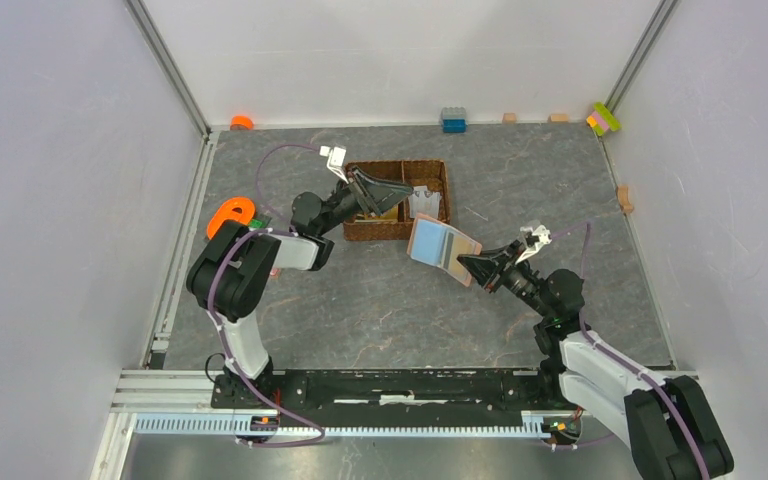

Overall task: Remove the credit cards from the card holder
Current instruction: Remove the credit card from the card holder.

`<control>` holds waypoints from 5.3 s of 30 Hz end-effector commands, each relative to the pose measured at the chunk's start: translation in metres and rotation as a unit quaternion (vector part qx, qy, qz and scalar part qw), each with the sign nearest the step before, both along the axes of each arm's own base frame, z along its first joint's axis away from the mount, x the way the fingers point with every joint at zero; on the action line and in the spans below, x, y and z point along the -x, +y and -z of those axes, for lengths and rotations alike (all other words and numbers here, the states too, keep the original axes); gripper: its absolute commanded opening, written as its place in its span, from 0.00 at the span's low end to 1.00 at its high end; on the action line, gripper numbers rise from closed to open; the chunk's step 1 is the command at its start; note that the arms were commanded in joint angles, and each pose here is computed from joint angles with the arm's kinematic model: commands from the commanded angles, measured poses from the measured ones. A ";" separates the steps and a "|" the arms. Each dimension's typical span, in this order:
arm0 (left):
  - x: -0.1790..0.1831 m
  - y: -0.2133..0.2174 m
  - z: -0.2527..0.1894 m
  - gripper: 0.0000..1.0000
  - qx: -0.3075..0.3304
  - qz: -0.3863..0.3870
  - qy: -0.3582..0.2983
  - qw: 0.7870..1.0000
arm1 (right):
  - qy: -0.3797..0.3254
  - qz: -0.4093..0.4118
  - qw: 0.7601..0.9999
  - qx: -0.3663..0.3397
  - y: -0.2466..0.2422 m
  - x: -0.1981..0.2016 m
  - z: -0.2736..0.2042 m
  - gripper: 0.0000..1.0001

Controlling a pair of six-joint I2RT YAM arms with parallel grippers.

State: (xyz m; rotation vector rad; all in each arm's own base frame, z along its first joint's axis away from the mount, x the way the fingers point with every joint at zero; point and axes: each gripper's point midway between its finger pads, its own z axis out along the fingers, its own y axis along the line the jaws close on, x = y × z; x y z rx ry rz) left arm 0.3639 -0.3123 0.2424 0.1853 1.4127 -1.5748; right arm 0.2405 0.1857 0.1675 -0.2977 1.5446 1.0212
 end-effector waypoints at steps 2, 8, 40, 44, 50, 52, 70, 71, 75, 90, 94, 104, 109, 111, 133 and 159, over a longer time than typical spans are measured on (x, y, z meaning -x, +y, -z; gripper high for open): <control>0.045 -0.003 -0.012 0.61 -0.023 0.087 -0.104 0.990 | -0.041 -0.016 0.998 -0.038 0.004 0.005 -0.027 0.01; 0.055 0.013 0.005 1.00 -0.051 0.042 -0.097 0.993 | -0.046 -0.020 0.998 -0.043 0.004 0.007 -0.030 0.02; 0.068 0.074 0.018 0.95 -0.097 -0.108 -0.053 0.988 | -0.063 -0.045 0.996 -0.053 0.008 0.019 -0.037 0.04; 0.085 0.065 0.018 1.00 -0.110 -0.099 -0.108 0.983 | -0.068 -0.045 0.995 -0.060 0.007 0.022 -0.040 0.03; 0.105 0.032 0.026 0.95 -0.142 -0.033 -0.151 0.978 | -0.070 -0.056 0.994 -0.065 0.009 0.026 -0.043 0.03; 0.108 0.022 0.032 0.93 -0.149 -0.017 -0.156 0.976 | -0.070 -0.071 0.993 -0.064 0.012 0.029 -0.044 0.03; 0.127 -0.012 0.041 0.56 -0.140 0.081 -0.159 0.974 | -0.055 -0.106 0.991 -0.067 0.021 0.030 -0.042 0.01; 0.128 -0.013 0.040 0.48 -0.137 0.085 -0.160 0.974 | -0.055 -0.106 0.991 -0.067 0.021 0.029 -0.042 0.01; 0.129 -0.013 0.041 0.13 -0.138 0.087 -0.160 0.974 | -0.053 -0.099 0.992 -0.064 0.020 0.026 -0.040 0.00; 0.157 -0.039 0.033 0.02 -0.110 0.163 -0.183 0.963 | -0.034 -0.074 0.996 -0.047 0.018 0.012 -0.028 0.00; 0.152 -0.044 0.038 0.02 -0.118 0.158 -0.172 0.965 | -0.037 -0.085 0.994 -0.053 0.020 0.016 -0.031 0.00; 0.077 -0.009 0.058 0.02 -0.165 -0.038 -0.062 0.984 | -0.038 -0.092 0.994 -0.049 0.020 0.021 -0.032 0.28; 0.077 -0.007 0.050 0.02 -0.120 -0.016 -0.055 0.991 | -0.037 -0.092 0.994 -0.046 0.020 0.021 -0.031 0.43; 0.078 -0.008 0.048 0.02 -0.108 -0.005 -0.056 0.993 | -0.035 -0.090 0.994 -0.045 0.020 0.020 -0.030 0.46; 0.103 -0.013 0.037 0.02 -0.082 0.062 -0.071 0.992 | -0.002 -0.055 0.998 -0.010 0.017 -0.003 -0.008 0.28; 0.038 0.001 0.067 0.02 -0.091 -0.097 0.189 0.973 | 0.089 -0.004 0.994 -0.055 0.018 -0.029 -0.031 0.20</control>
